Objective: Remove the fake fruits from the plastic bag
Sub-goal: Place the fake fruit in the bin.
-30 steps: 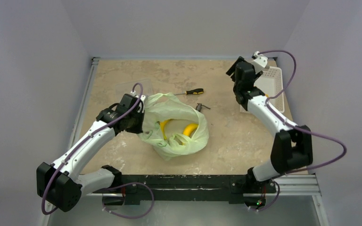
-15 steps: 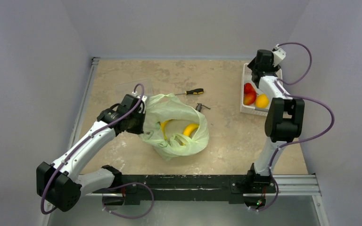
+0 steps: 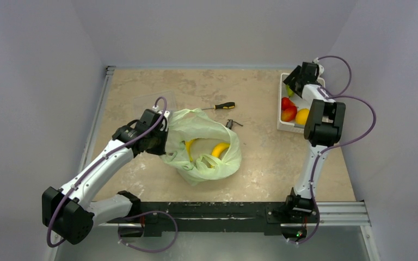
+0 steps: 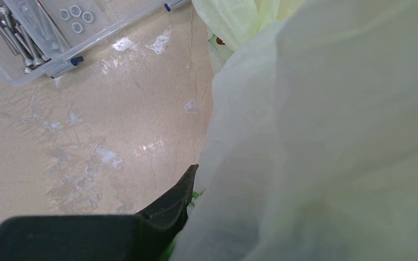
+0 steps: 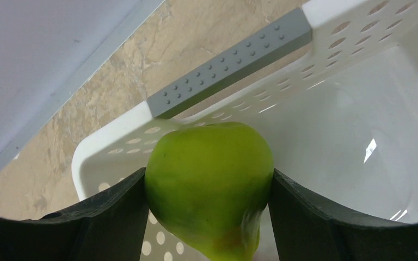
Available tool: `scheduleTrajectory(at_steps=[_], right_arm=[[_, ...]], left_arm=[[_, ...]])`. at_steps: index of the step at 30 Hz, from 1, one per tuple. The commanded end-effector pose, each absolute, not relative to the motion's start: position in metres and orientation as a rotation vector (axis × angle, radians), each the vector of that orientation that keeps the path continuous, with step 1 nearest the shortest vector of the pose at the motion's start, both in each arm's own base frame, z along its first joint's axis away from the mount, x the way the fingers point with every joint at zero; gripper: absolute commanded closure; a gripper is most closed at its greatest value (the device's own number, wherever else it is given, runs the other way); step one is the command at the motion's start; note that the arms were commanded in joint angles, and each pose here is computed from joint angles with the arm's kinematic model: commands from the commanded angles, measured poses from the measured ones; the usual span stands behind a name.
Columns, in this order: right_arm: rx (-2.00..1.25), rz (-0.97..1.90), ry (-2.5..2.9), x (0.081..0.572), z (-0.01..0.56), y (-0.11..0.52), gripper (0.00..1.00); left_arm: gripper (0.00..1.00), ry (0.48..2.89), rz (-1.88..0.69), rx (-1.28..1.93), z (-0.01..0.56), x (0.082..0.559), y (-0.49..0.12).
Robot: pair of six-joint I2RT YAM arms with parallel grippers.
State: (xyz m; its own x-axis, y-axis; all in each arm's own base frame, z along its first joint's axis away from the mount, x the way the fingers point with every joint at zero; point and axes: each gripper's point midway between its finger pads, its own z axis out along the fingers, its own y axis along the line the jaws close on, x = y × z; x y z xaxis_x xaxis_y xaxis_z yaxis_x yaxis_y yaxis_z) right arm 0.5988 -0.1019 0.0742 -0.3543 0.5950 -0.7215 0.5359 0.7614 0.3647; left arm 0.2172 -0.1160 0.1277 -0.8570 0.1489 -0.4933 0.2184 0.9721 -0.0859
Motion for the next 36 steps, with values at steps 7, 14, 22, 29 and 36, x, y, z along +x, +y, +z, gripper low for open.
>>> scheduleTrajectory(at_steps=[7, 14, 22, 29, 36], right_arm=[[0.723, 0.158, 2.008, 0.609, 0.107, -0.087, 0.26], [0.68, 0.122, 2.019, 0.595, 0.122, -0.088, 0.1], [0.672, 0.027, 1.906, 0.551, 0.19, -0.097, 0.1], [0.587, 0.158, 1.856, 0.496, 0.21, -0.027, 0.17], [0.274, 0.387, 1.819, 0.422, 0.216, 0.095, 0.31]], left_arm=[[1.0, 2.603, -0.176, 0.276, 0.132, 0.22, -0.116], [1.0, 2.605, -0.177, 0.276, 0.132, 0.219, -0.116], [1.0, 2.603, -0.185, 0.288, 0.132, 0.218, -0.119], [1.0, 2.6, -0.191, 0.288, 0.133, 0.218, -0.119], [1.0, 2.611, -0.191, 0.295, 0.13, 0.217, -0.12]])
